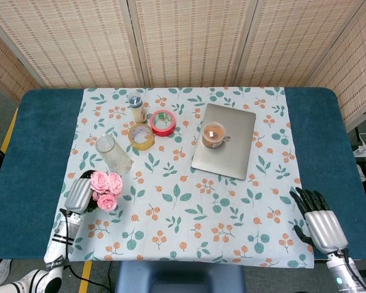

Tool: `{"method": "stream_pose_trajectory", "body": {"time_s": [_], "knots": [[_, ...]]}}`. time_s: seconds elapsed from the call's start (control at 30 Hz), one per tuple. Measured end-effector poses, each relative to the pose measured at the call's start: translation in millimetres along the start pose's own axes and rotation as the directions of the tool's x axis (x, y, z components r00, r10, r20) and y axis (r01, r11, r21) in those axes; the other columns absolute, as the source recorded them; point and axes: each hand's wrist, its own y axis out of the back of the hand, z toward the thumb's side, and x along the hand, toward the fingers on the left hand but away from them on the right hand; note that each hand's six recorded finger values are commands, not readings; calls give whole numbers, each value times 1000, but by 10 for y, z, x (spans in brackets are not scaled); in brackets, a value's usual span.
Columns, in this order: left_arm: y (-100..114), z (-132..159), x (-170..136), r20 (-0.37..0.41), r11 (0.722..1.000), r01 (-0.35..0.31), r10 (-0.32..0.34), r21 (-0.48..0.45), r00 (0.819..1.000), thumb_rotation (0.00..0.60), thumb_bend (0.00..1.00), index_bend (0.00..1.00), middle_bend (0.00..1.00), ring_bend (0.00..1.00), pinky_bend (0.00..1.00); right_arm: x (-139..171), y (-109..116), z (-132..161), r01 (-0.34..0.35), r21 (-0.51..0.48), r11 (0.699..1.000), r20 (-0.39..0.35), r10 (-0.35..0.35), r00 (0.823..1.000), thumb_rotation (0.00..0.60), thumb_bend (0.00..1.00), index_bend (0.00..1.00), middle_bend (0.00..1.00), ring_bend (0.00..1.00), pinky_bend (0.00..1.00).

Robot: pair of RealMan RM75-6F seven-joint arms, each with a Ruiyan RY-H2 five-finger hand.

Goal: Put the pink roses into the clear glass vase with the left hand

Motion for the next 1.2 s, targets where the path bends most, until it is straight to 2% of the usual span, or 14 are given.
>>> {"method": "stream_pose_trajectory", "body": {"time_s": [0.07, 0.13, 0.17, 0.23, 0.3, 0.4, 0.6, 0.77, 0.87, 1.03, 1.2], "knots": [[145, 53, -14, 27, 991, -46, 50, -122, 998, 600, 533, 608, 658, 443, 197, 0, -12, 8, -5, 1, 1000, -3, 5, 1000, 600, 295, 0, 0, 0, 0], [352, 132, -17, 57, 957, -96, 116, -274, 992, 600, 532, 608, 658, 438, 191, 0, -13, 14, -5, 1, 1000, -4, 5, 1000, 600, 295, 0, 0, 0, 0], [461, 176, -12, 71, 934, -118, 150, -337, 986, 600, 533, 608, 658, 438, 191, 2, -11, 14, -4, 1, 1000, -3, 4, 1000, 600, 295, 0, 0, 0, 0], [775, 314, 26, 109, 870, -169, 246, -464, 963, 600, 533, 608, 658, 438, 191, 5, -4, 12, -2, 1, 1000, -1, 2, 1000, 600, 295, 0, 0, 0, 0], [1076, 461, 100, 143, 810, -210, 337, -547, 931, 600, 532, 609, 660, 438, 191, 5, -2, 7, 0, 1, 1000, 1, 0, 1000, 600, 295, 0, 0, 0, 0], [1350, 633, 221, 164, 759, -229, 403, -610, 900, 600, 531, 609, 660, 436, 188, 0, -6, 1, 0, 2, 1000, 5, 0, 1000, 600, 294, 0, 0, 0, 0], [1733, 1010, 683, 197, 689, -204, 456, -695, 868, 600, 531, 609, 659, 435, 185, -27, -30, -14, -8, 7, 1000, 15, 7, 1000, 600, 295, 0, 0, 0, 0], [1899, 1169, 1071, 190, 664, -233, 500, -710, 845, 600, 528, 609, 660, 435, 192, -57, -43, -39, -13, 10, 1000, 30, 13, 999, 600, 295, 0, 0, 0, 0], [1918, 1247, 1280, 183, 664, -248, 508, -706, 841, 600, 529, 609, 661, 434, 194, -73, -32, -61, -9, 8, 1000, 40, 9, 999, 600, 295, 0, 0, 0, 0], [1807, 1273, 1480, 179, 693, -270, 501, -668, 847, 600, 529, 609, 660, 434, 194, -88, -20, -82, -6, 7, 1000, 47, 6, 999, 600, 295, 0, 0, 0, 0], [1597, 1173, 1568, 171, 729, -273, 471, -627, 865, 600, 529, 609, 660, 434, 194, -85, 0, -98, 1, 5, 1000, 50, -1, 999, 600, 295, 0, 0, 0, 0]]}}
